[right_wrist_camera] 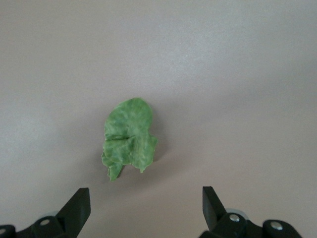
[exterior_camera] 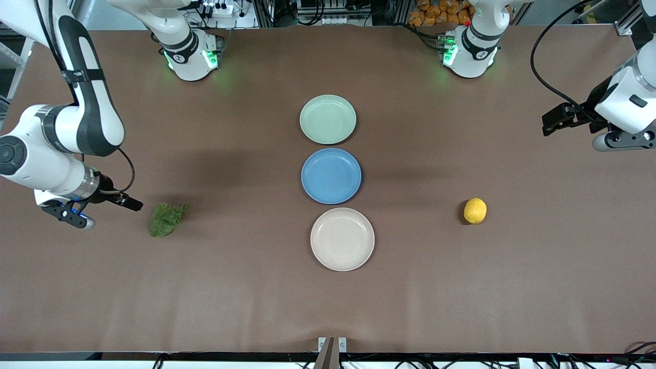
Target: Pick lemon and lettuce from plates
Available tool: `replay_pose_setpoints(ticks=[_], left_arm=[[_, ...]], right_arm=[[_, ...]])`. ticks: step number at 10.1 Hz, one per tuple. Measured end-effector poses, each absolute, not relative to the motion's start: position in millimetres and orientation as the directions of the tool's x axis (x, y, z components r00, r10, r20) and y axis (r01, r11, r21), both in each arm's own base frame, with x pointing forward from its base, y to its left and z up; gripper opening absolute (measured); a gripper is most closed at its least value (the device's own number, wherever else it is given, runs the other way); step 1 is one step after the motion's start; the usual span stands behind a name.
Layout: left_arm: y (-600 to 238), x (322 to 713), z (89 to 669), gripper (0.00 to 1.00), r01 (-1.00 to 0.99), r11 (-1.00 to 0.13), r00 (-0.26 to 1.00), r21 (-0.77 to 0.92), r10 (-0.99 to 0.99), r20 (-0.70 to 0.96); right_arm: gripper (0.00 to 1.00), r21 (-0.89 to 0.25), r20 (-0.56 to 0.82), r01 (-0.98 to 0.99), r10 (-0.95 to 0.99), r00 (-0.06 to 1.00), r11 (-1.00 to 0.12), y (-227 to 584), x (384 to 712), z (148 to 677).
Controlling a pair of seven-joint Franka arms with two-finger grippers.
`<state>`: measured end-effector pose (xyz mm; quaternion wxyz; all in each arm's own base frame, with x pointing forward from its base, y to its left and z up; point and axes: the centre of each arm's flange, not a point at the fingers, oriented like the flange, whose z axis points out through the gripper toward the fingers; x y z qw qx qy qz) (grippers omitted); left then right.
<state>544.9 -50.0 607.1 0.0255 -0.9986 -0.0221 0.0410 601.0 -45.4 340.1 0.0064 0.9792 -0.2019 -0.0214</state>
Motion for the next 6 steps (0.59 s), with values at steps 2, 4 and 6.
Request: replay_pose_setpoints(ticks=[2, 4, 6], left_arm=[[-42.8, 542.6, 610.7, 1.00, 0.056, -0.997, 0.995, -0.053, 0.060, -0.074], [-29.4, 538.8, 617.7, 1.00, 0.084, -0.995, 0.994, -0.051, 0.087, -0.065], [-27.7, 534.8, 621.8, 1.00, 0.089, -0.995, 0.994, -0.047, 0.092, -0.060]], right_arm=[[1.00, 0.005, -0.030, -0.297, -0.297, 0.954, -0.955, -28.4, 592.6, 354.9], [1.00, -0.007, -0.024, -0.233, -0.233, 0.972, -0.972, -2.8, 569.6, 371.0], [1.00, -0.011, -0.019, -0.188, -0.187, 0.982, -0.982, 22.8, 545.6, 375.2]])
